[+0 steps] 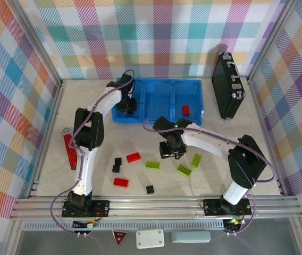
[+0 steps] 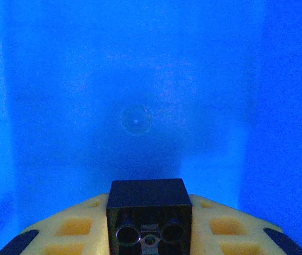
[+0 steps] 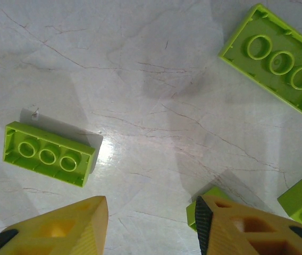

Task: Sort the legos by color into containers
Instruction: Place the lego in the container.

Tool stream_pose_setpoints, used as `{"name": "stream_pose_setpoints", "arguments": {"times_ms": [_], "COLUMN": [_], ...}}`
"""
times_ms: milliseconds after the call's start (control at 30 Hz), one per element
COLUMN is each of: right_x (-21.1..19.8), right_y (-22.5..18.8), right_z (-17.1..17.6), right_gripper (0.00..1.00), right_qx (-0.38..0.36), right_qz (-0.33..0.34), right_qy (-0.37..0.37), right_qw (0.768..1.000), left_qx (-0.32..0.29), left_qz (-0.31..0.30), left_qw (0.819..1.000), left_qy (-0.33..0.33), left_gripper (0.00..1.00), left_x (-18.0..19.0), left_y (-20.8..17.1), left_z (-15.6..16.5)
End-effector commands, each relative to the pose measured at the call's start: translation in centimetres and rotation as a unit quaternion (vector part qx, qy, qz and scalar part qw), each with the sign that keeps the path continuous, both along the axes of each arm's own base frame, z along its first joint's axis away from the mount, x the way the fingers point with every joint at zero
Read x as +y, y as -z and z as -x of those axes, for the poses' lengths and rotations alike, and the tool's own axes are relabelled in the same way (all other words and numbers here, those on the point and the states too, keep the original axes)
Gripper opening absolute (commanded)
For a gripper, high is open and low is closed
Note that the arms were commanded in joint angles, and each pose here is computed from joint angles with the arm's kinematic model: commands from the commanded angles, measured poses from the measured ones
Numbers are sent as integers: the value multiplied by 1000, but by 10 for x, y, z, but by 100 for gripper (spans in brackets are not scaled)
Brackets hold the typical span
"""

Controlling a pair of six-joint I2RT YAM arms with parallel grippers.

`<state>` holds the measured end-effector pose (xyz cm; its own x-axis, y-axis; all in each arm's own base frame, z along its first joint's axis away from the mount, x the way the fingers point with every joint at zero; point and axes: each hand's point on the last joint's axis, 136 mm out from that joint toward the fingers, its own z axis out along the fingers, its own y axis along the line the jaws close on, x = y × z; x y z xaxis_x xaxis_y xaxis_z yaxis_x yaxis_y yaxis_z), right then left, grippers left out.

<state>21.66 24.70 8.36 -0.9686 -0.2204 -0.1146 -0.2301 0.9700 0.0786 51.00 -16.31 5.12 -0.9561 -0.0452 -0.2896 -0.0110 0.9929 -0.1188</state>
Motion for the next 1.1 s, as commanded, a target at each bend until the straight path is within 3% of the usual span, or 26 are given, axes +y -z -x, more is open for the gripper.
{"name": "stream_pose_setpoints", "arguments": {"times_ms": [0,1067], "right_x": [-6,-10], "right_y": [-2,-11], "right_z": [3,4], "right_gripper": [49,49], "right_qx": [0,-13], "right_qz": [15,6], "right_qy": [9,12], "right_qw": [1000,1000], "left_qx": [17,-2], "left_qz": [2,32], "left_qw": [1000,999], "left_qy": [5,5], "left_gripper": [27,45], "left_x": [4,-3], "left_y": [2,-38], "left_z": [3,10]}}
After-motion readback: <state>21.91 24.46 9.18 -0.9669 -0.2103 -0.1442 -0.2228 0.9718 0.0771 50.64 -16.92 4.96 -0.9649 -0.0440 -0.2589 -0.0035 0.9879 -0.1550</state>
